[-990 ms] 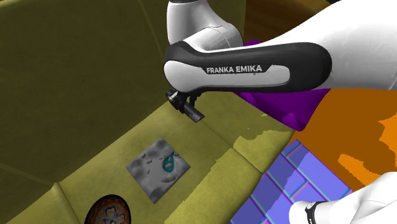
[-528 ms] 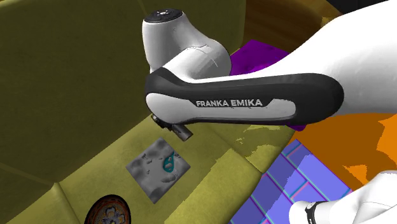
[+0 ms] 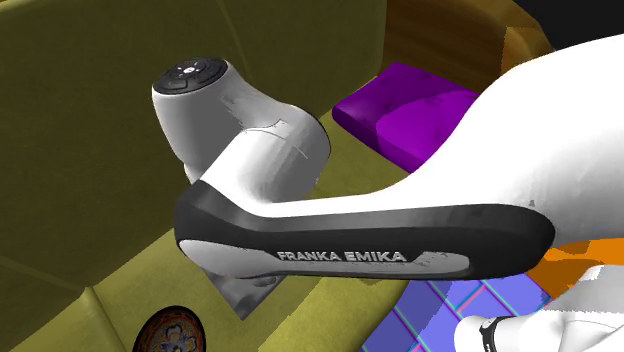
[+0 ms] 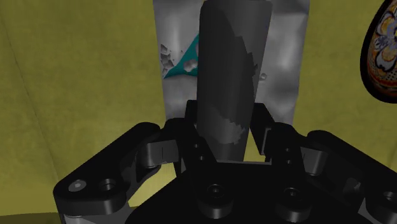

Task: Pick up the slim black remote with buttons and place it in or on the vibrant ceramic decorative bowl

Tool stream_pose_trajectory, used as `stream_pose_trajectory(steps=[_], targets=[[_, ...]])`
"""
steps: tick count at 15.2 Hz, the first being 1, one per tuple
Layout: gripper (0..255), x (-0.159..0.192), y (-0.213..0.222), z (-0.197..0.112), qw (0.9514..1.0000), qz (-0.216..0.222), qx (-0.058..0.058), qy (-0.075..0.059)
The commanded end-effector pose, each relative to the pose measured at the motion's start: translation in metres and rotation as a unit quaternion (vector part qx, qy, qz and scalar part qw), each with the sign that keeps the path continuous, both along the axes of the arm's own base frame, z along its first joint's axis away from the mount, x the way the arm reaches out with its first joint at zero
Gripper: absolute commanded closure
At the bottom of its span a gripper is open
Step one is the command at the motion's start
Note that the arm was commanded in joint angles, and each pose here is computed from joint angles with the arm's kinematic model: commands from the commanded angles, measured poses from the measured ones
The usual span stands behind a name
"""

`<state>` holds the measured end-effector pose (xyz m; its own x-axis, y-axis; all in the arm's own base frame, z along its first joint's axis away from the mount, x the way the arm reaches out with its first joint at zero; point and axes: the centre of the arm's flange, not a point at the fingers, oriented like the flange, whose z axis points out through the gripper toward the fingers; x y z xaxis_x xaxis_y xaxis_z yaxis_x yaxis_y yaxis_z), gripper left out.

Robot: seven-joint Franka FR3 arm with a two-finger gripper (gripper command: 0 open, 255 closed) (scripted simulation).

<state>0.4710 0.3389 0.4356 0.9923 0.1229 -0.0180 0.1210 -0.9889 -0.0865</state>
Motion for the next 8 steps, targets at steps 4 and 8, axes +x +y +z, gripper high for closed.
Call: stream_pose_trajectory(steps=[4,8], targets=[[255,-0.030,0.062,-0.004,1.0000,-0.001,0.000,0.000],[255,-0.054,0.109,-0.005,1.0000,-0.001,0.000,0.000]])
